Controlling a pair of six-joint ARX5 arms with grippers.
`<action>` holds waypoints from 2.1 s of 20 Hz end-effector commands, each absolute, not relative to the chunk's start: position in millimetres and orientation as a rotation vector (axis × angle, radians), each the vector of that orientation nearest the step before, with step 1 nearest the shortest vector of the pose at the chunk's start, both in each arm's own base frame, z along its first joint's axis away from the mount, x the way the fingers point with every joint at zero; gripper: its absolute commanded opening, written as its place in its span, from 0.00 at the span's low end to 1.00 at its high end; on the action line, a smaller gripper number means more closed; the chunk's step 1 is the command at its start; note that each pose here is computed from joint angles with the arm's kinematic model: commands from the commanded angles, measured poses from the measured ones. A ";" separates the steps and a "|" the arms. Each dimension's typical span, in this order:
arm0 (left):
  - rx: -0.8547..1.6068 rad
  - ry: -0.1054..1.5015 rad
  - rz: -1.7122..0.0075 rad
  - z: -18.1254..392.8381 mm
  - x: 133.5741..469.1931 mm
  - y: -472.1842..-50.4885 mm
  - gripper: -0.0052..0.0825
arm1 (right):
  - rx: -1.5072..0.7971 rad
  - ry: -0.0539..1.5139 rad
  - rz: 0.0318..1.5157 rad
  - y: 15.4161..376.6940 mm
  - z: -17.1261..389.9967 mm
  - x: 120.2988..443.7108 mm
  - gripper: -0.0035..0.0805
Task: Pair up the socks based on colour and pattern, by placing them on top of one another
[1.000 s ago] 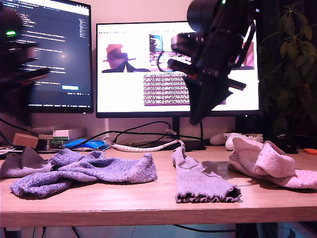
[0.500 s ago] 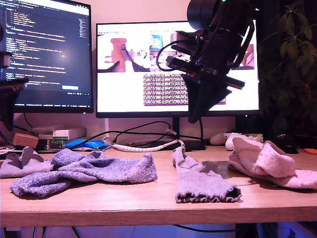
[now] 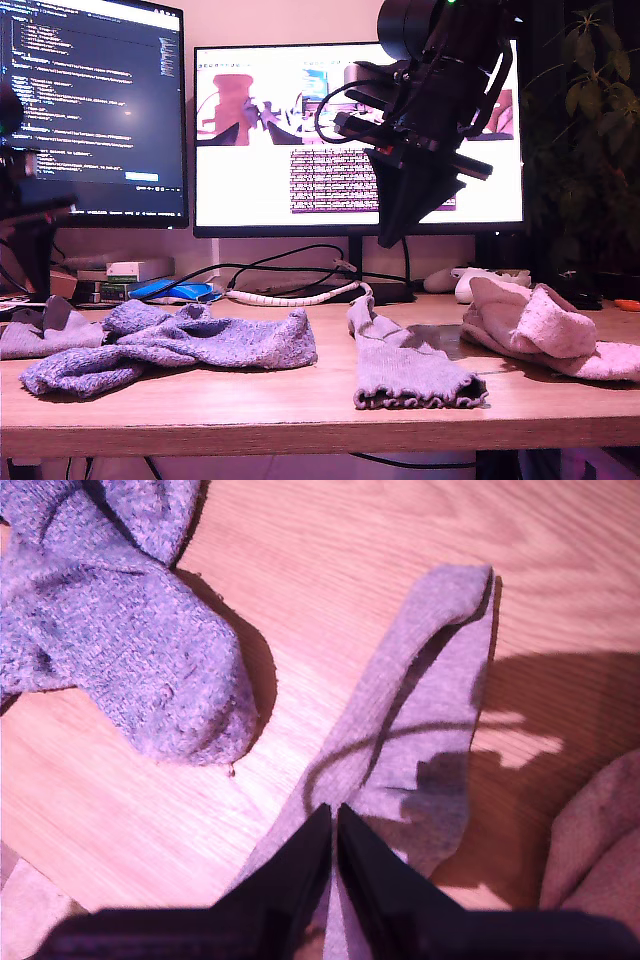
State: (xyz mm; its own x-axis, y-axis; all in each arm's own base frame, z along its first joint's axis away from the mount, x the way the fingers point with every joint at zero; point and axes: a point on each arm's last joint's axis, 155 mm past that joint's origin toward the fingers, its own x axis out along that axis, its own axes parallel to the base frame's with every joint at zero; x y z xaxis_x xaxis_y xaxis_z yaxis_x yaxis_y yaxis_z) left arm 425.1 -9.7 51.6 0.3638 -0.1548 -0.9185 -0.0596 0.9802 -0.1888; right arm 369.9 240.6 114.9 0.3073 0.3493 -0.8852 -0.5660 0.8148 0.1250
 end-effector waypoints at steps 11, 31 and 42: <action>-0.204 1.252 -0.103 16.3 424.9 -23.4 0.03 | -0.233 1.090 0.630 244.9 117.2 366.2 0.03; -0.143 0.816 -0.665 204.0 394.6 -143.1 0.03 | -0.089 0.712 1.110 336.5 189.6 369.8 0.35; -0.112 0.812 -0.937 216.3 353.1 -199.9 0.03 | -0.114 0.371 1.265 382.8 249.4 368.5 0.48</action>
